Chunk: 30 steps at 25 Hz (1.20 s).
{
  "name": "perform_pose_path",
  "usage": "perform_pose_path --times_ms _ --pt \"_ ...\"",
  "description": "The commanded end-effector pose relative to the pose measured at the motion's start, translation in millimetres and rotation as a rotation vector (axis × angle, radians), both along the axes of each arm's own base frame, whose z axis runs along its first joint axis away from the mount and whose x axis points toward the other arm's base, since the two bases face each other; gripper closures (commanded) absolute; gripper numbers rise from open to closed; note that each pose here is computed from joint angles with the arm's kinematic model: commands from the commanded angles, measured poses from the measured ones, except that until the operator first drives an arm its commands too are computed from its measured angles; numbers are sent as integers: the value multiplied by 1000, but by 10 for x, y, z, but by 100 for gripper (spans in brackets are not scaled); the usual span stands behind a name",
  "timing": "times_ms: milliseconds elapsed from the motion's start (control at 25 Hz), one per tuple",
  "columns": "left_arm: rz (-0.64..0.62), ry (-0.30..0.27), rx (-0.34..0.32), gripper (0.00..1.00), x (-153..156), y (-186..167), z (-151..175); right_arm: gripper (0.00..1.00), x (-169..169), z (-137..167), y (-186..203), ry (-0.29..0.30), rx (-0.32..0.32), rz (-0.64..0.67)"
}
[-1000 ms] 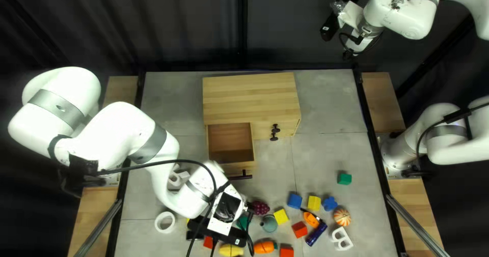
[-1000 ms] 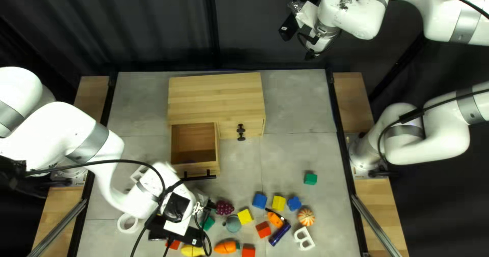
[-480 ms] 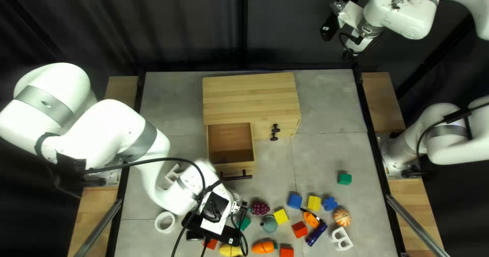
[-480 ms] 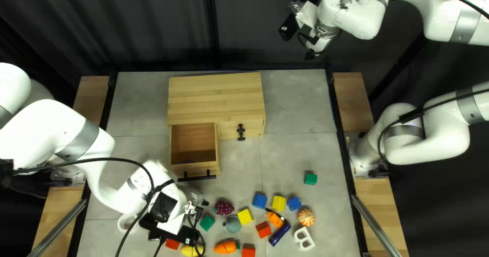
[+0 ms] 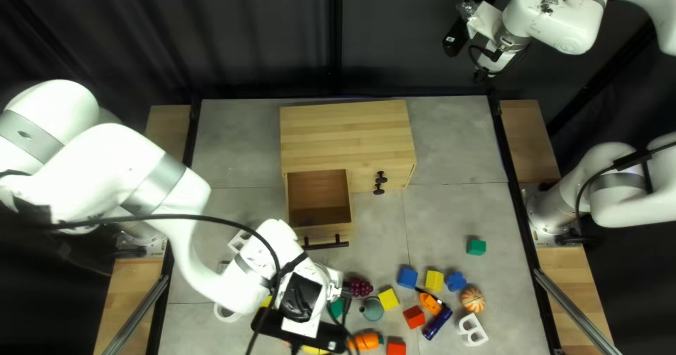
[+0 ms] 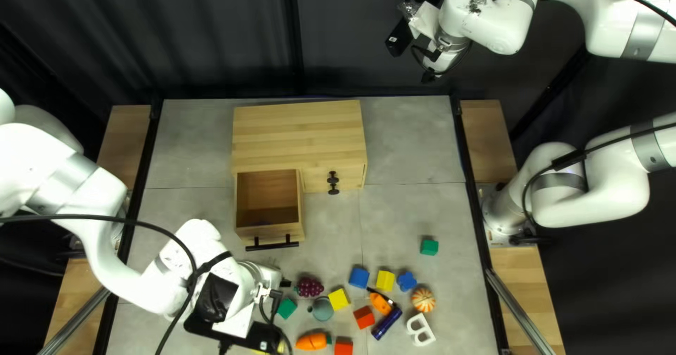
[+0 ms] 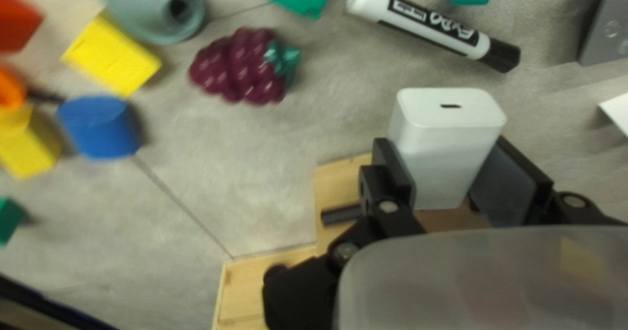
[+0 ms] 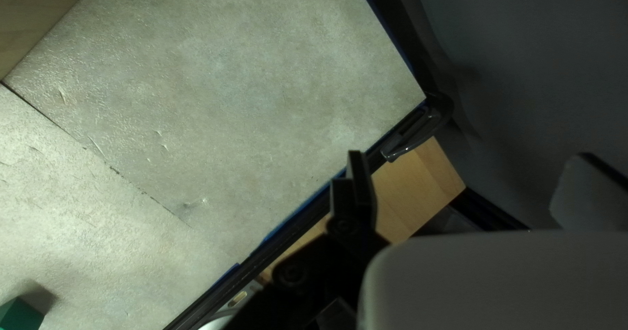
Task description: Open drawers and place objects into drawer and close
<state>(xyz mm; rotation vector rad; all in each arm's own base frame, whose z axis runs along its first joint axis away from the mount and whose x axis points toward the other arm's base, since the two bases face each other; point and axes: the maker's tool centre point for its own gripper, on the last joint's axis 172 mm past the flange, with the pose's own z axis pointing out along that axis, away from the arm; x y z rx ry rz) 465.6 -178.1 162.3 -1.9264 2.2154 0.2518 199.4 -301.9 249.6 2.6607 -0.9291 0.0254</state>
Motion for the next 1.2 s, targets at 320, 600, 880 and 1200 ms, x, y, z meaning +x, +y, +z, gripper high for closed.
perform_pose_path --times_ms 320,600,880,1200 --pt "398 -37 -11 100 6 1276 247 0 0 0 0 0 0 0" --pt "536 -28 -19 33 -106 1727 122 0 0 0 0 0 0 0" --pt "577 -23 -25 0 -208 1680 130 0 0 0 0 0 0 0" --pt "548 -49 -30 100 -256 1020 153 0 0 0 0 0 0 0"
